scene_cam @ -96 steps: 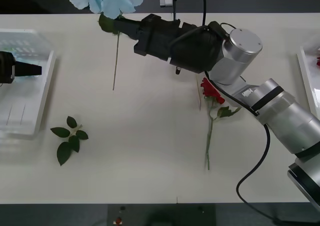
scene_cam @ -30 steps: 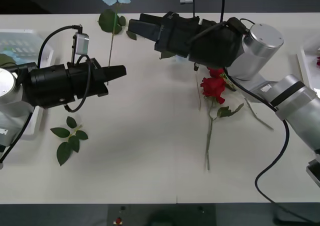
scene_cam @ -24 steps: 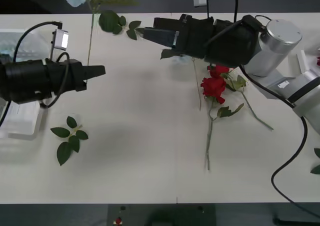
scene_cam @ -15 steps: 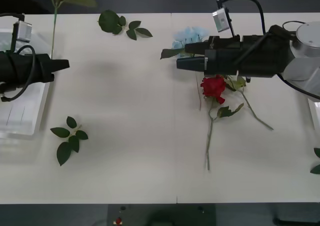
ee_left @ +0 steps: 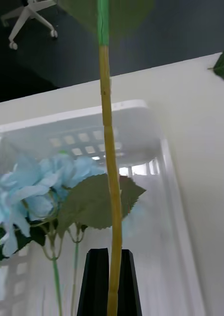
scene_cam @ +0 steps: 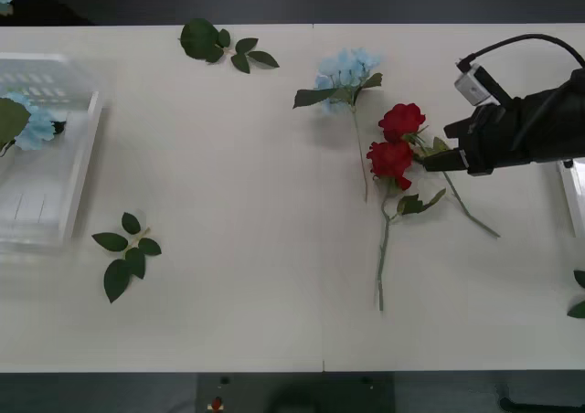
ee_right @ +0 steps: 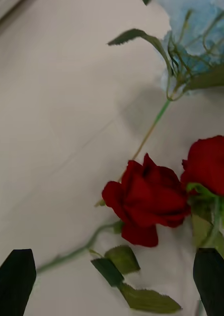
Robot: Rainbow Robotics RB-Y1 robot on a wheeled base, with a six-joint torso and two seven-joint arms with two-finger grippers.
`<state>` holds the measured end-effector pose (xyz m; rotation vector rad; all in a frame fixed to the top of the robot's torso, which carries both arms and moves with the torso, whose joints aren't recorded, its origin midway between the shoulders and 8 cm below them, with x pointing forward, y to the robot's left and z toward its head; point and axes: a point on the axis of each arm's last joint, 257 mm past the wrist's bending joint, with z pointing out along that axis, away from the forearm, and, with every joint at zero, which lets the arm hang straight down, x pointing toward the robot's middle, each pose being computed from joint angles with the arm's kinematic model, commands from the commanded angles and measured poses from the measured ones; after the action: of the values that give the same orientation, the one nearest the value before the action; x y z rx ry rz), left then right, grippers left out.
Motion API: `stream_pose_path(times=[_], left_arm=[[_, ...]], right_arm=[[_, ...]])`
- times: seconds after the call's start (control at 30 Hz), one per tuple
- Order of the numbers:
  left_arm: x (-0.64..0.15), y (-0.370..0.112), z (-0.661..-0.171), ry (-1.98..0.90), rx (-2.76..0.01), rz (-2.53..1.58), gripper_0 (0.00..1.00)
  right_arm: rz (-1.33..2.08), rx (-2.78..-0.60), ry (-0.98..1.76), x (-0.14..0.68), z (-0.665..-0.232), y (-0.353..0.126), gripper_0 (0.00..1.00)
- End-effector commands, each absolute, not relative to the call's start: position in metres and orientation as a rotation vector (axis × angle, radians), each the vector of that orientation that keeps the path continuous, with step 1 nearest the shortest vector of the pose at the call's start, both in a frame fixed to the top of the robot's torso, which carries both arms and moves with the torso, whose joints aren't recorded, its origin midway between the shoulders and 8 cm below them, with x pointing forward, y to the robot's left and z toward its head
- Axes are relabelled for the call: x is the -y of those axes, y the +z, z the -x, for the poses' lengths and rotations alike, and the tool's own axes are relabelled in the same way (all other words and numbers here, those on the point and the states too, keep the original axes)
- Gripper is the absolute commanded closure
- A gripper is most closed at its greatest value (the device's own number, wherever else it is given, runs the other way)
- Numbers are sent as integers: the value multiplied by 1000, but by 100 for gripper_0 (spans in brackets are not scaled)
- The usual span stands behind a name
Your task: Put the red flowers into the right box and the blue flowers into the left box
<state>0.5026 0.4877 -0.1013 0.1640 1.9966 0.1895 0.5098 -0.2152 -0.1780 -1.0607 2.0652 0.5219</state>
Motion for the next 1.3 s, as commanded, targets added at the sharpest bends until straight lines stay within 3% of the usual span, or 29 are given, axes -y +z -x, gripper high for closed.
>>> stream_pose_path(times=[0.03, 0.37, 0.7, 0.93, 1.1, 1.3], left_arm=[[-521, -90, -495, 358, -1978, -152, 100], [-577, -143, -476, 573, -2035, -53, 100], [-597, -205, -477, 550, -2077, 19, 100], [-591, -215, -478, 515, -2092, 26, 97], [-582, -222, -477, 449, -2119, 49, 49], [-565, -230, -469, 280, -2188, 104, 21]], right_arm=[[1057, -2122, 356, 247, -532, -179, 7], [1068, -2275, 68, 295, -562, -221, 7], [1054, -2294, -20, 295, -585, -247, 7], [1044, -2312, -34, 287, -593, -260, 7], [1026, -2320, -30, 280, -598, -267, 8], [1025, -2326, -31, 276, -599, -273, 15]])
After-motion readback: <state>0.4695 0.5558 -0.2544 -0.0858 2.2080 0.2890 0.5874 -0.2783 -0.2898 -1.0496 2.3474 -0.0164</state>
